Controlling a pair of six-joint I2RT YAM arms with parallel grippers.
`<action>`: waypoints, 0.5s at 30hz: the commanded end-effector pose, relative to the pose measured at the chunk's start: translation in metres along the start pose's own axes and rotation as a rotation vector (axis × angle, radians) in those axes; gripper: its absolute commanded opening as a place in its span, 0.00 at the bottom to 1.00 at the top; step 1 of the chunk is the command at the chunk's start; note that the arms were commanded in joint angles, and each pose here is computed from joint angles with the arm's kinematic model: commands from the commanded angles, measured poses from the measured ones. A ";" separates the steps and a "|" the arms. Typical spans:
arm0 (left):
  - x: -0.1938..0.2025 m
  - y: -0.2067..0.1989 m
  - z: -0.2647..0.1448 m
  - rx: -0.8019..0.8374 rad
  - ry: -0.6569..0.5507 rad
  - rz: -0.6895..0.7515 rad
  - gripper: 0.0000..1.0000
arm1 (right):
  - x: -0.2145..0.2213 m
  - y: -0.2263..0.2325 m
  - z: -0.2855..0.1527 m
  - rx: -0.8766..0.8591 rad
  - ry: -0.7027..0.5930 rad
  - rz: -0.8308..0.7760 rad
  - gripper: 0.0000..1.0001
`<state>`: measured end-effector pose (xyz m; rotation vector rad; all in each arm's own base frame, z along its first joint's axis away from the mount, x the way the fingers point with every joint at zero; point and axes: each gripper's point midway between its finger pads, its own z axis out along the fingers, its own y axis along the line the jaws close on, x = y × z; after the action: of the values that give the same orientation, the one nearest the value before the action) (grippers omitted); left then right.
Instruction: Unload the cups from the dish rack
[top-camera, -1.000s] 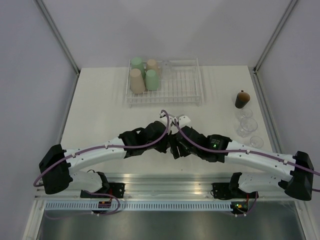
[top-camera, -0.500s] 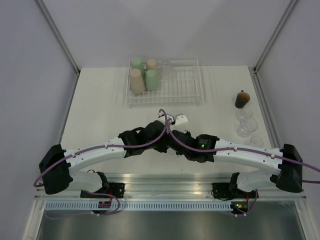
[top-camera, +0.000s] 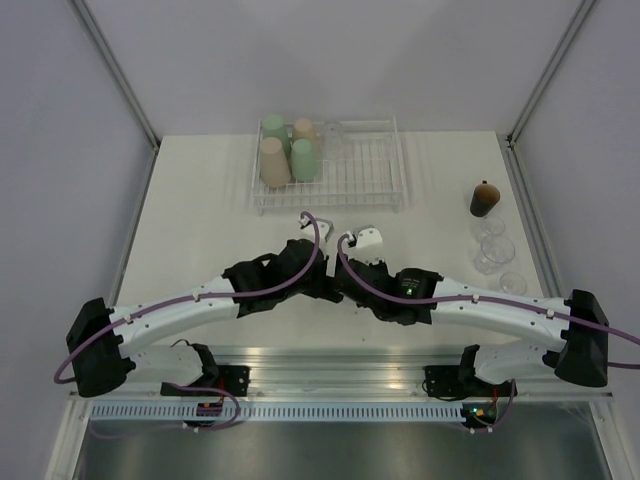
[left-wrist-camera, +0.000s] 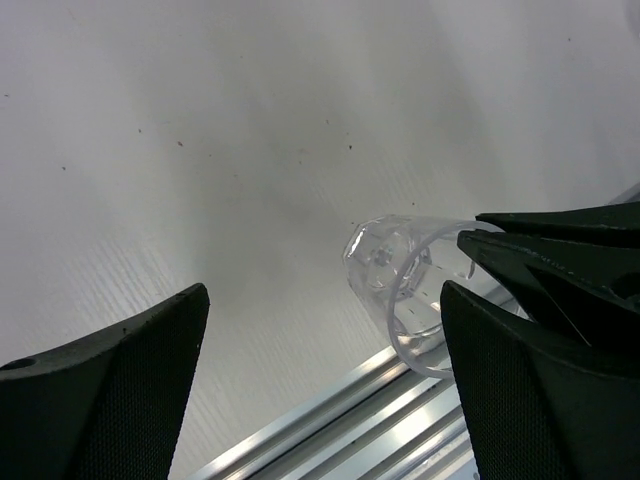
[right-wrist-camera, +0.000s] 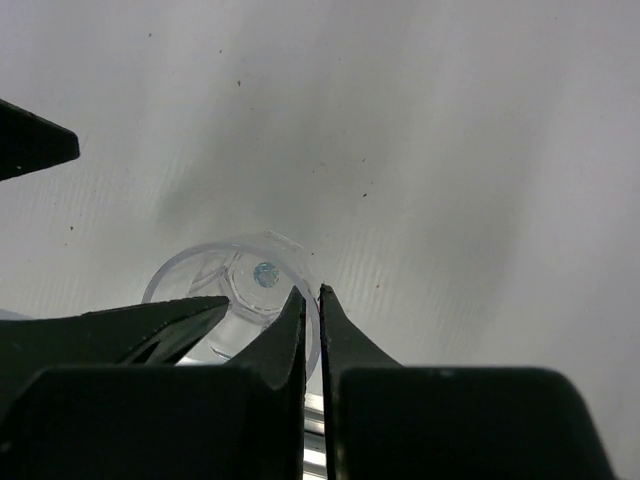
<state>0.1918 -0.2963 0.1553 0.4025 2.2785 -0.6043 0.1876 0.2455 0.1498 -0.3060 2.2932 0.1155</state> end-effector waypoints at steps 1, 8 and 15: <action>-0.037 -0.009 -0.019 0.013 -0.138 -0.059 1.00 | -0.001 -0.011 0.001 0.043 -0.019 0.010 0.01; -0.061 0.035 -0.061 -0.115 -0.355 -0.153 1.00 | 0.004 -0.041 0.001 0.162 -0.012 0.000 0.01; -0.053 0.050 -0.078 -0.119 -0.380 -0.170 1.00 | -0.011 -0.097 0.012 0.276 0.019 0.096 0.01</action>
<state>0.2037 -0.2262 0.2425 0.0738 1.9528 -0.6188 0.2162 0.1779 0.1383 -0.1171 2.3363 -0.1265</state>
